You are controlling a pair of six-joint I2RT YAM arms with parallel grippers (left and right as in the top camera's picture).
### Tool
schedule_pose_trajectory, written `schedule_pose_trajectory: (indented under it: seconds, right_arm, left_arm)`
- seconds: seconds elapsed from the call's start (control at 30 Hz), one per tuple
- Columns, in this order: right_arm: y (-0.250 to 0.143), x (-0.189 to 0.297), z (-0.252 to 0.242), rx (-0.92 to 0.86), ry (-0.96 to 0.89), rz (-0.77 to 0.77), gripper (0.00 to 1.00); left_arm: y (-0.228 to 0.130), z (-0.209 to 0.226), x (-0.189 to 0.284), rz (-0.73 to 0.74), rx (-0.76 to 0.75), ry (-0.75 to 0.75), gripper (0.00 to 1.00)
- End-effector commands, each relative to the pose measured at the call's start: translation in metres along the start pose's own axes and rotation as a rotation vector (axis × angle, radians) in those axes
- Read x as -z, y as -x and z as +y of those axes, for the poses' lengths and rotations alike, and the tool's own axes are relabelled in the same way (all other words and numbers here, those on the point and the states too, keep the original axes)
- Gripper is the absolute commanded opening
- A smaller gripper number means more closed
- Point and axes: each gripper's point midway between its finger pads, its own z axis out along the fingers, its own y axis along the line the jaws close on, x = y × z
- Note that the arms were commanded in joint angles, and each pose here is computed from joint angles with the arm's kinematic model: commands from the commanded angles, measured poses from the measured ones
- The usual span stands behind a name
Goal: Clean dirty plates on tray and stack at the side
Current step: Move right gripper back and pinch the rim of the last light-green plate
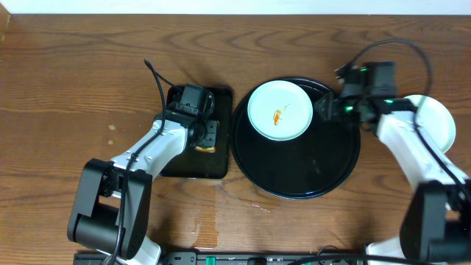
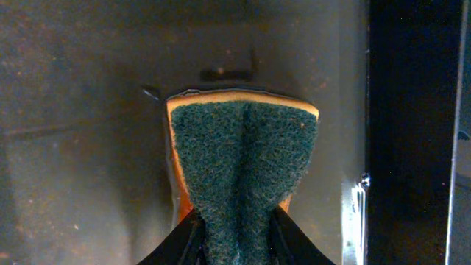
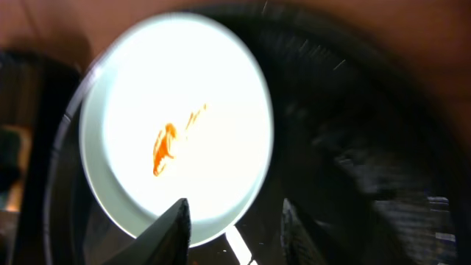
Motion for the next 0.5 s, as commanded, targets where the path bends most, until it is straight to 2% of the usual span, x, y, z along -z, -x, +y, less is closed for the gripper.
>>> schedule_pose_trajectory:
  seconds: [0.0, 0.27, 0.47]
  right_arm:
    - [-0.013, -0.023, -0.002, 0.001, -0.030, 0.062, 0.35]
    - [-0.031, -0.055, -0.015, -0.083, -0.041, 0.133, 0.33]
    - [-0.036, -0.061, -0.016, -0.089, -0.037, 0.149, 0.21]
  left_arm:
    - [-0.007, 0.006, -0.004, 0.020, 0.010, 0.022, 0.27]
    - [-0.007, 0.006, -0.004, 0.019, 0.010, 0.022, 0.27]
    - [-0.007, 0.006, -0.004, 0.019, 0.010, 0.022, 0.27]
